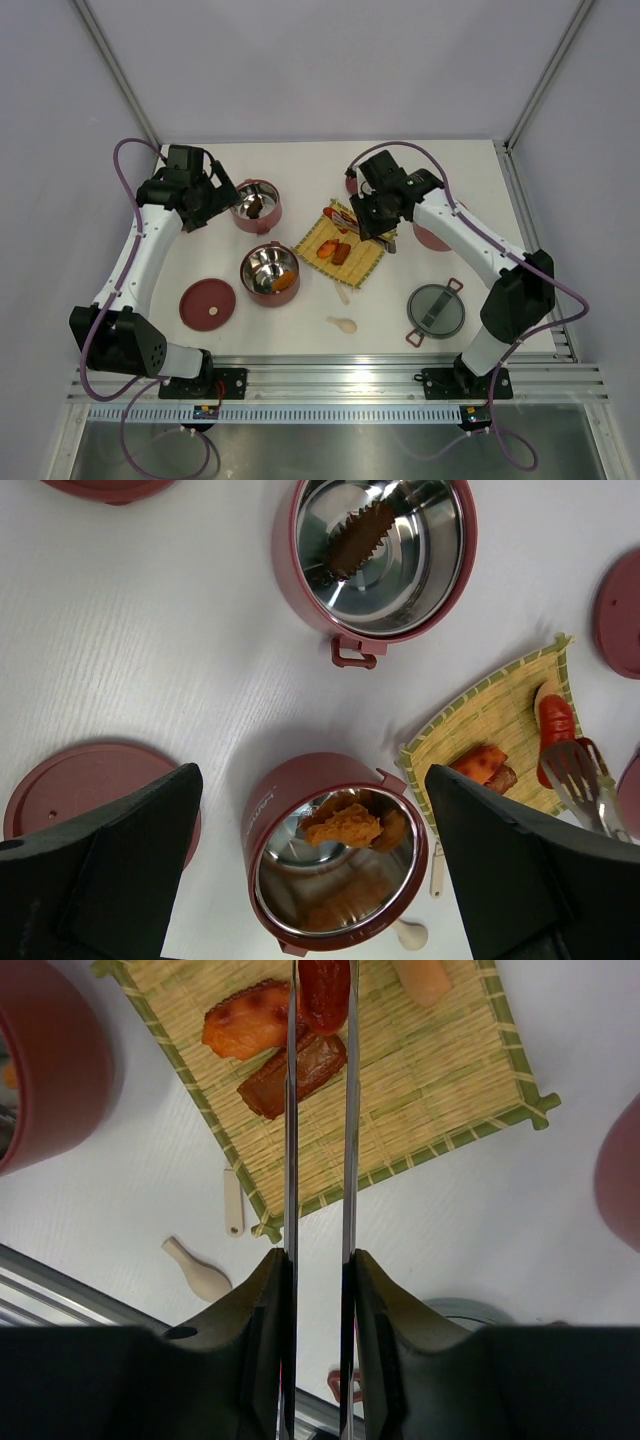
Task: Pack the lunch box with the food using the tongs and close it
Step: Pick up the fake food from the plate, then place the fake food in the packing box.
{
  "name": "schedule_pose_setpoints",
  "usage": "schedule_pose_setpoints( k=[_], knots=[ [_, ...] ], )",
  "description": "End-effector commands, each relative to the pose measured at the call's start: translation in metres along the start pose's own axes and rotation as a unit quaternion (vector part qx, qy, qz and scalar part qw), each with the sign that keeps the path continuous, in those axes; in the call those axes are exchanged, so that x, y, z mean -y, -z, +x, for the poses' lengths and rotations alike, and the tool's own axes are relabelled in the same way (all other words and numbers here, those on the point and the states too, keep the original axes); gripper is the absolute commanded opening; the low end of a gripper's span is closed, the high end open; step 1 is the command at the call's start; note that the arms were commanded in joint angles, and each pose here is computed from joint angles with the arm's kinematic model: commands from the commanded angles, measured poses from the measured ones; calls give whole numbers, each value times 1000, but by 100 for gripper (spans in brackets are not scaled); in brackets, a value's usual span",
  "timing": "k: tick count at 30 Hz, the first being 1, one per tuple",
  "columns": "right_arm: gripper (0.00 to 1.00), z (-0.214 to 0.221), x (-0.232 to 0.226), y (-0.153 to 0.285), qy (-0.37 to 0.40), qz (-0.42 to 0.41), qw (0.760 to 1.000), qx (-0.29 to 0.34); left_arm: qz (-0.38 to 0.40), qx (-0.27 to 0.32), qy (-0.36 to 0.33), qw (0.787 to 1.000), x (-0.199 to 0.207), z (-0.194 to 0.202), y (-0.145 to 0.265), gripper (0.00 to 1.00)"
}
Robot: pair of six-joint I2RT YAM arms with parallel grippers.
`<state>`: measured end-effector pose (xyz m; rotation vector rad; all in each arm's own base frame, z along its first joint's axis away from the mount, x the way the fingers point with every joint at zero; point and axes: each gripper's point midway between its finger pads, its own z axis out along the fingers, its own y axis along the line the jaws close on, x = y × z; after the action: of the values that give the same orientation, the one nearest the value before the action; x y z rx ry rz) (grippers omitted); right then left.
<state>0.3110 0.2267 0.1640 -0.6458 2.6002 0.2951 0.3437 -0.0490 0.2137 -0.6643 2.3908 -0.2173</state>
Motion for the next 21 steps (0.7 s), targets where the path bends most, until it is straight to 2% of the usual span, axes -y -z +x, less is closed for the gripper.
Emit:
schedule_pose_setpoints(
  k=[1,9,10,14,21],
  knots=[
    [15,-24,-9,41,0,-13,998,69,19,13,6,1000,7,-7,2,99],
    [14,-22,-26,72,0,-51,994,91,19,16,7,1000,7,-9,2,99],
    [14,-23,-44,84,18,-80,991,106,19,13,8,1000,8,-8,2,99],
    [15,-20,-75,91,53,-105,987,106,24,11,11,1000,10,-7,1,99],
    [15,-6,-136,81,119,-152,978,75,24,13,12,1000,9,-8,4,99]
  ],
)
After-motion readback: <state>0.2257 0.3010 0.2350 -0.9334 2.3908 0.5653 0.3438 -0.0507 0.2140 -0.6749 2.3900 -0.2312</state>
